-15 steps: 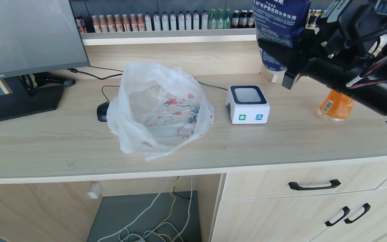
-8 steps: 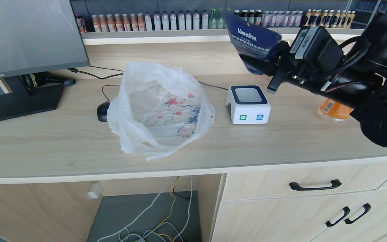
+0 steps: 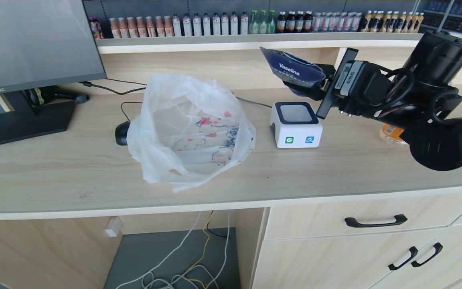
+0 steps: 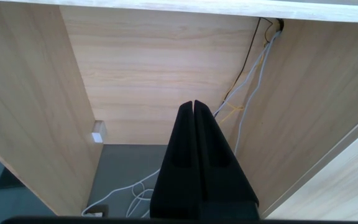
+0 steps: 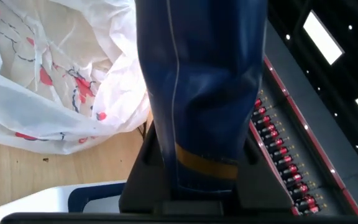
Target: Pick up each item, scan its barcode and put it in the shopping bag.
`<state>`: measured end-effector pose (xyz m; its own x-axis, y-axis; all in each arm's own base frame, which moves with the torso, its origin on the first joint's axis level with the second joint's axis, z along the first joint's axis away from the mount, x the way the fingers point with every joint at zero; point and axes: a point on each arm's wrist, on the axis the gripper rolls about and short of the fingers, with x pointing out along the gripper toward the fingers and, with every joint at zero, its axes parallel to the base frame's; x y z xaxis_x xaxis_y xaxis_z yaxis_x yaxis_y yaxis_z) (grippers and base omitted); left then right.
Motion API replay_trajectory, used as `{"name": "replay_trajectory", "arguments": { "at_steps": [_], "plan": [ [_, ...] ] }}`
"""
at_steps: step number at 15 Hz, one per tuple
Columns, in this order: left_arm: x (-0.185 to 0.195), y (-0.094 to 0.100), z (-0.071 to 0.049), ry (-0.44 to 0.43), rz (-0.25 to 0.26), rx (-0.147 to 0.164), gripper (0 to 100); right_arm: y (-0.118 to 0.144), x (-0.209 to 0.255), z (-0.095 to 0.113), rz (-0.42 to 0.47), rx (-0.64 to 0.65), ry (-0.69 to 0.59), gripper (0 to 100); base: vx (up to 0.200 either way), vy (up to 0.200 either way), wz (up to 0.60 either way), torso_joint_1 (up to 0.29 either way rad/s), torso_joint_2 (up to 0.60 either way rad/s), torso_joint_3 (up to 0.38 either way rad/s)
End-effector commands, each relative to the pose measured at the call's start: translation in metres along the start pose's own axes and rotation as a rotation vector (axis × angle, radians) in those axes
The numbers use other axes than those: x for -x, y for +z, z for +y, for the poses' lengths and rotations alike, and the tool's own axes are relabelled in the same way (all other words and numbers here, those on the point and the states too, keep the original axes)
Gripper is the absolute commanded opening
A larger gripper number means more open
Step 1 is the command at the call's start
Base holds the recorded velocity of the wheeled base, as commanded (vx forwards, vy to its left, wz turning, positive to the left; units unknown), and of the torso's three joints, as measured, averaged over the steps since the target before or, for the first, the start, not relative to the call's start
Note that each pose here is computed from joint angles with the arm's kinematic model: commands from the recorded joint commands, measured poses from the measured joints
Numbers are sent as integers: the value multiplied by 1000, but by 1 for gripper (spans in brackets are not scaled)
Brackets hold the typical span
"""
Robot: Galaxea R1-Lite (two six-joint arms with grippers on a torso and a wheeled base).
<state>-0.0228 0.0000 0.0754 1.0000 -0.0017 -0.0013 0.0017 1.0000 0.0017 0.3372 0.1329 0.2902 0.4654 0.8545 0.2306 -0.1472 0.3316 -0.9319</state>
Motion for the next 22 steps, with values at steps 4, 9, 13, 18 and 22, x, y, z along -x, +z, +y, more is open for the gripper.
{"name": "replay_trajectory", "arguments": {
  "at_steps": [4,9,13,18,22],
  "plan": [
    [0,0,0,0,-1,0,0,-10,2,5,-1,17,23,0,0,0,0,0,0,0],
    [0,0,0,0,-1,0,0,-27,14,16,27,4,64,0,0,0,0,0,0,0],
    [0,0,0,0,-1,0,0,-44,18,23,54,-9,78,0,0,0,0,0,0,0],
    [0,0,0,0,-1,0,0,-50,14,26,53,-7,79,0,0,0,0,0,0,0],
    [0,0,0,0,-1,0,0,-49,10,30,42,-8,87,0,0,0,0,0,0,0]
  ]
}}
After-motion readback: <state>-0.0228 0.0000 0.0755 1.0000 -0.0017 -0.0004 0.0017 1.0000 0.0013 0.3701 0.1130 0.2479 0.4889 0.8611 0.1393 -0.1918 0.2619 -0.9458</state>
